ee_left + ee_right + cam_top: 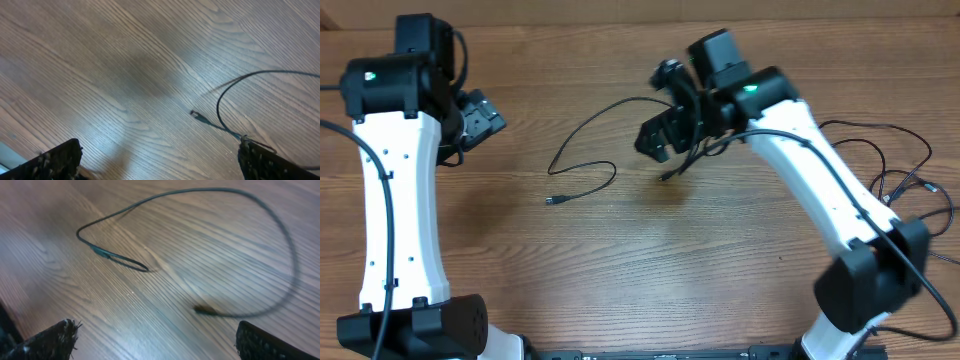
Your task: Untangle cables
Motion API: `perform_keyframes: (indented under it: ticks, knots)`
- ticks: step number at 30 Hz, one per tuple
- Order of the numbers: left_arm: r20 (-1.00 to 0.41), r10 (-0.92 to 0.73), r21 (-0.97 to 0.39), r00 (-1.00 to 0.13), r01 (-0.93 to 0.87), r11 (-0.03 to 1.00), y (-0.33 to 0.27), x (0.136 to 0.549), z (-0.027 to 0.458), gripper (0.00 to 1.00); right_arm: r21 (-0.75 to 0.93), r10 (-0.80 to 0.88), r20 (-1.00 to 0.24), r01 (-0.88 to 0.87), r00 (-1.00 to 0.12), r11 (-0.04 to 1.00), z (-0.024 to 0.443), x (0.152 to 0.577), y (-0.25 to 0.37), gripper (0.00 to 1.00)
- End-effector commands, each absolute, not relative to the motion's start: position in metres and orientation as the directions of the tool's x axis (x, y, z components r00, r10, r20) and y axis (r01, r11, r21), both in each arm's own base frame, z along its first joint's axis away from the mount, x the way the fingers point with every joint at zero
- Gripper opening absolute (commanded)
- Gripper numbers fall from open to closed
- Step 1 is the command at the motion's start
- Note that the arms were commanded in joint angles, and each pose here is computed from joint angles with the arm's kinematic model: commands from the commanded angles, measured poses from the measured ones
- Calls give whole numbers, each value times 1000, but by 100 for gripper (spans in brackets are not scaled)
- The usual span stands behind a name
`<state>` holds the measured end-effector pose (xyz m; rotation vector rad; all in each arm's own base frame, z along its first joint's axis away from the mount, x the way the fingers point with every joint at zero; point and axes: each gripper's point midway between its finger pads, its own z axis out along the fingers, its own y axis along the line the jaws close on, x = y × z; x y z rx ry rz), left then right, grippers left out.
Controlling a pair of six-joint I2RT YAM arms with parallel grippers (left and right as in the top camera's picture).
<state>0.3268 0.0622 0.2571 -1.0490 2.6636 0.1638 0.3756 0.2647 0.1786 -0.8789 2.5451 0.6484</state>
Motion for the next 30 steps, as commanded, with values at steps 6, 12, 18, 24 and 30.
perform_keyframes:
  ticks: [6,12,18,24,30]
  knots:
    - [-274,-674,-17,-686,-697,717,60,329,254,100,279,-563,-512,-745,-649,605,145,374,318,100]
    - [-276,-674,-18,-686,-697,717,60,330,254,100,279,-602,-512,-781,-613,558,114,369,352,100]
    - [-277,-669,-18,-690,-692,722,60,330,254,100,278,-624,-517,-804,-586,525,89,365,375,100]
    - [-275,-669,-20,-691,-692,722,59,330,254,99,276,-635,-504,-806,-585,523,73,365,381,98]
    - [-271,-669,-17,-692,-691,722,59,329,254,100,174,-509,-449,-630,-734,756,69,399,344,4]
